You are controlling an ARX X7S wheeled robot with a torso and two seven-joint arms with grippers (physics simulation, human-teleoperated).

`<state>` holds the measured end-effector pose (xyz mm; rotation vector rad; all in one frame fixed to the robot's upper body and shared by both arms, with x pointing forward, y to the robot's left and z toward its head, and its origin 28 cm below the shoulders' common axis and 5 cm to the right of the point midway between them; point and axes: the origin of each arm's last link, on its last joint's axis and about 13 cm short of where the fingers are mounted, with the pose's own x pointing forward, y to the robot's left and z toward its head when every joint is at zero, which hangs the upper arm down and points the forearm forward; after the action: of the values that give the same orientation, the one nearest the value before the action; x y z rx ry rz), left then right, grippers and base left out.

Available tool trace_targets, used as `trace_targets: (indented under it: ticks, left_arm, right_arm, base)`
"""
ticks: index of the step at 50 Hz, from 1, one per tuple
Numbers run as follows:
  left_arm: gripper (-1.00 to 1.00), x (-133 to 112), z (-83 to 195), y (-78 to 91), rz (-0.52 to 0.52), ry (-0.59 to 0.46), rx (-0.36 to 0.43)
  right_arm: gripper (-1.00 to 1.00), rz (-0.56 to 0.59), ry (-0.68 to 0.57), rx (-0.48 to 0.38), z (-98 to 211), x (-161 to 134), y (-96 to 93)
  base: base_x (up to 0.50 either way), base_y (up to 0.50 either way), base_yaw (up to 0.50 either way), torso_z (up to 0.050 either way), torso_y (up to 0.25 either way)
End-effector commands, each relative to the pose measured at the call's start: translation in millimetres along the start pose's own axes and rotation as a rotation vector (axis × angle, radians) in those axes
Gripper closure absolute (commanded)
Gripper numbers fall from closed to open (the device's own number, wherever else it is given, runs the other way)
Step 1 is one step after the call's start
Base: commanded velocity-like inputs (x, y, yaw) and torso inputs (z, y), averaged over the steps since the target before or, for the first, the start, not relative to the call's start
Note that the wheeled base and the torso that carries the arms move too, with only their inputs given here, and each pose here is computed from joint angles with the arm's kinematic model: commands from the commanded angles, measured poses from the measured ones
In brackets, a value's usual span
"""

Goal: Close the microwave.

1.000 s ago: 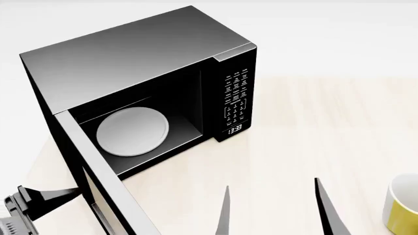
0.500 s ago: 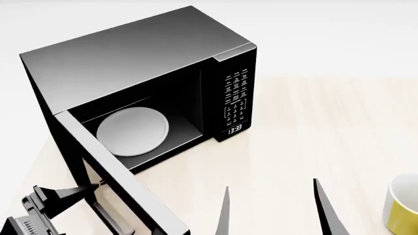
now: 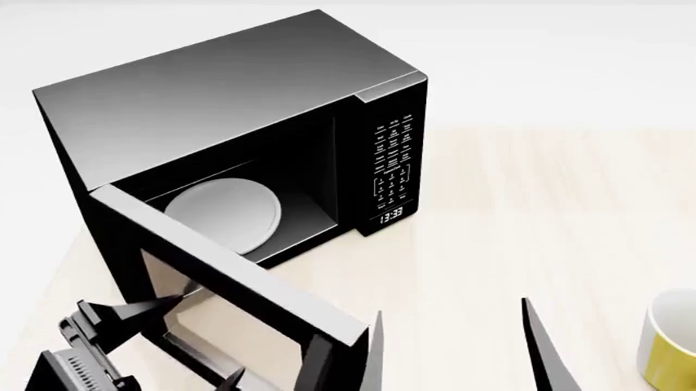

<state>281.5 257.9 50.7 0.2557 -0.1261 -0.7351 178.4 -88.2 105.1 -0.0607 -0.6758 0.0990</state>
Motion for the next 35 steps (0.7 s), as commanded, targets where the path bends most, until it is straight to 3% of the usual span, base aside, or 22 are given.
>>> trace_targets:
  ticks: [1,35]
  left_arm:
    - [-1.00,13.3,3.4,-0.5,0.015,-0.022,-0.004]
    - [-1.00,37.3,-0.5,-0.5,0.069,-0.043,-0.009]
  right_arm:
    - [-1.00,0.002,-0.015,-0.011,1.3,1.4,-0.8]
    - [-1.00,0.002,-0.005,-0.006,-0.5,0.9,-0.8]
  base:
    - [0.00,0.00,0.00,0.000,0.000]
    - [0.00,0.00,0.00,0.000,0.000]
